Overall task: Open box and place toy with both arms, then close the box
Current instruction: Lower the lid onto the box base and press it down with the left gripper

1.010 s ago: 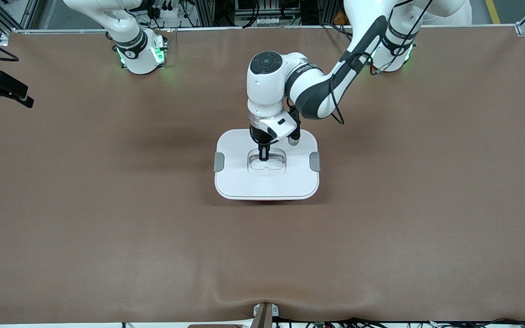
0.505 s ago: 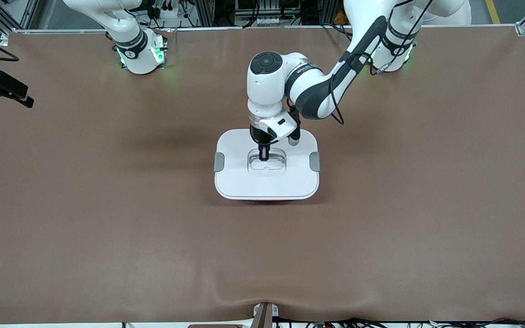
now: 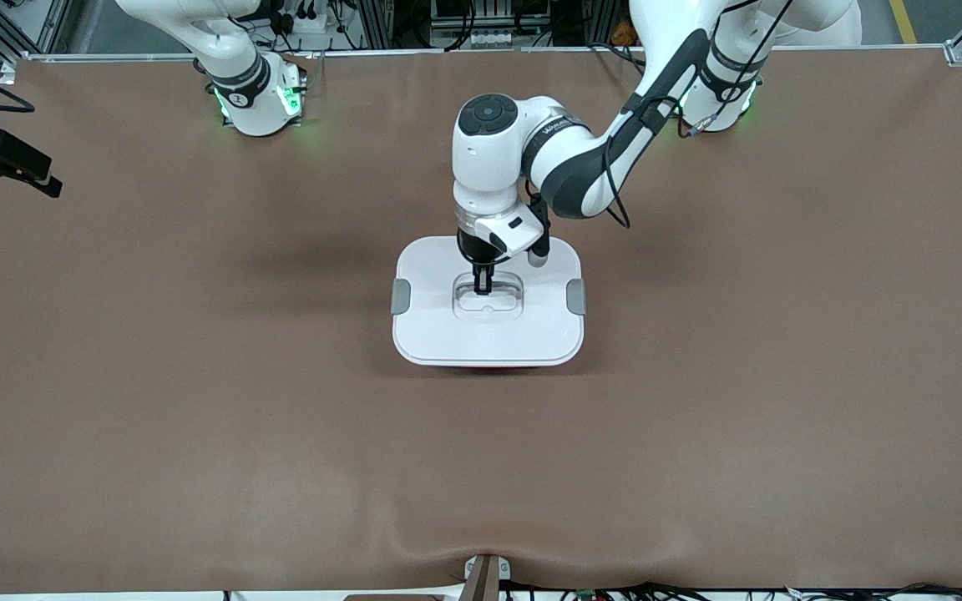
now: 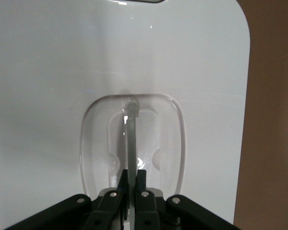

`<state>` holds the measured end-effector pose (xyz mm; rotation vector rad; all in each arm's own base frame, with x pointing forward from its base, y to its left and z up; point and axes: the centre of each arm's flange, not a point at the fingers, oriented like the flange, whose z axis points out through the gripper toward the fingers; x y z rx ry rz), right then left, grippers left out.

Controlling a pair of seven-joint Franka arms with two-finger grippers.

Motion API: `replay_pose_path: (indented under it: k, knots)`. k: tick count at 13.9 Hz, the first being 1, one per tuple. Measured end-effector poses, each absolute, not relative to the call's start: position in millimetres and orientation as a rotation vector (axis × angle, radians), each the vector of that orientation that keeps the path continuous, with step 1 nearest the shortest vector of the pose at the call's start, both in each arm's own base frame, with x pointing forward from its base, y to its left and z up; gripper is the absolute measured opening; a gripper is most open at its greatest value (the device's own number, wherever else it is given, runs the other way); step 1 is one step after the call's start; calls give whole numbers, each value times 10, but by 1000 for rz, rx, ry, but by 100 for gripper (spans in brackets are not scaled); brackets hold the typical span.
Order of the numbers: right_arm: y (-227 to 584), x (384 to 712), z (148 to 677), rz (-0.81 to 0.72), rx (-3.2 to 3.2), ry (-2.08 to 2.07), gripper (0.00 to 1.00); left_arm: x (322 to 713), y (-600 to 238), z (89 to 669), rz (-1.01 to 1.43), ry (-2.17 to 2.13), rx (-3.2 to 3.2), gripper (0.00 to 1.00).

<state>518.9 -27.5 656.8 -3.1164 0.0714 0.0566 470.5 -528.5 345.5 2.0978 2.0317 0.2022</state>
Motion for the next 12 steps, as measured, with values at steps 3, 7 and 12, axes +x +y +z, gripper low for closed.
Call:
replay_pose_path:
  k: [3, 7, 12]
  knots:
    - [-274, 5189, 6568, 57, -3116, 71, 100, 4704, -5286, 3428, 202, 2034, 2101, 7]
    - [-274, 5189, 6568, 57, -3116, 71, 100, 4703, -5289, 3415, 201, 2034, 2102, 7]
    - [-279, 5189, 6569, 56, -3117, 72, 100, 4702, -5289, 3415, 201, 2034, 2102, 7]
